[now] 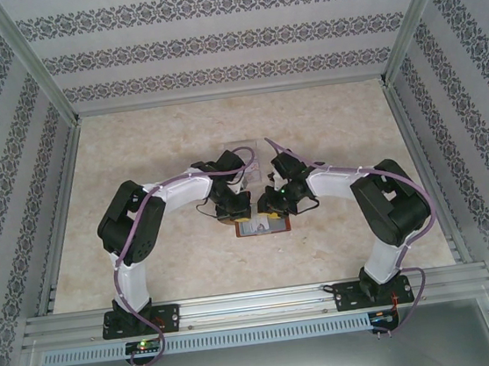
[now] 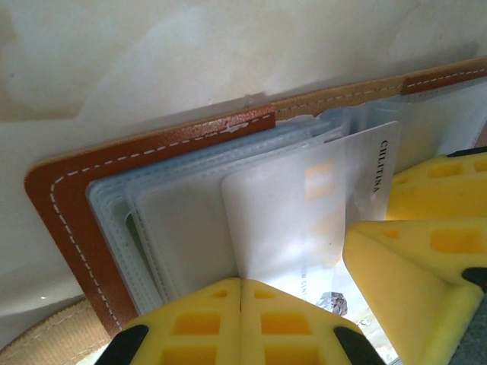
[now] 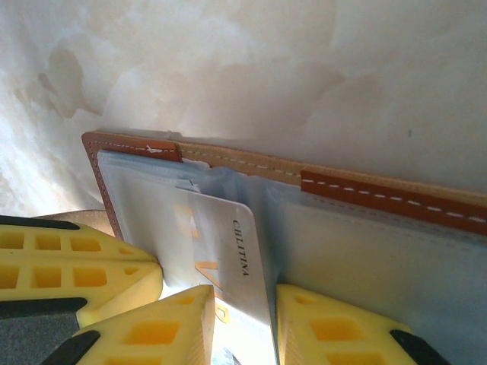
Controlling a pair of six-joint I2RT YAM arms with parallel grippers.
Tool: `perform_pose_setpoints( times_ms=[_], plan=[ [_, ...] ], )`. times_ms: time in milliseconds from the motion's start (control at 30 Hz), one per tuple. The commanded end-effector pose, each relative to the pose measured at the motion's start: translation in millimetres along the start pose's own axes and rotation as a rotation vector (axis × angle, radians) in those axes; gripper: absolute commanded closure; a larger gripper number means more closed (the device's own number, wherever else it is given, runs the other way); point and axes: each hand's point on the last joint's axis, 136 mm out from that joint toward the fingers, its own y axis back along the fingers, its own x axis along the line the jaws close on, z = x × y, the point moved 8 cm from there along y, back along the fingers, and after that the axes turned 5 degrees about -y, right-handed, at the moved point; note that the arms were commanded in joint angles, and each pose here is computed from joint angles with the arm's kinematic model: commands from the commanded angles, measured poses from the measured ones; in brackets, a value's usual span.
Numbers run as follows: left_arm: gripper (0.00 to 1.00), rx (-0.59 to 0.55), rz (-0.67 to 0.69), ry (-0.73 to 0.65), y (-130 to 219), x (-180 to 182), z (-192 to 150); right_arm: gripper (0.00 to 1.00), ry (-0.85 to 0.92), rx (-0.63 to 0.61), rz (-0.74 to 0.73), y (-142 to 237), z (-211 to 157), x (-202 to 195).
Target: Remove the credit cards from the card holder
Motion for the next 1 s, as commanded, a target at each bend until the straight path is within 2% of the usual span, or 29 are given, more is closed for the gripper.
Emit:
perform_pose_setpoints(
  times_ms=[0, 300, 600, 967],
  plan=[
    [0.96, 0.076, 0.080, 0.020, -13, 12, -12, 0.71, -0.010, 0.031, 0.029, -6, -1, -3],
    [0.96, 0.075, 0.085, 0.022, -12, 12, -12, 0.78, 0.010, 0.018, 0.067, -1, -2, 1],
    [0.96, 0.072, 0.084, 0.022, -11, 11, -12, 0.86, 0.015, -0.013, 0.029, 7, -2, -4],
    [0.96, 0.070, 0.083, 0.020, -9, 10, -12, 0.90, 0.027, -0.034, -0.033, 15, -1, -9]
  ],
)
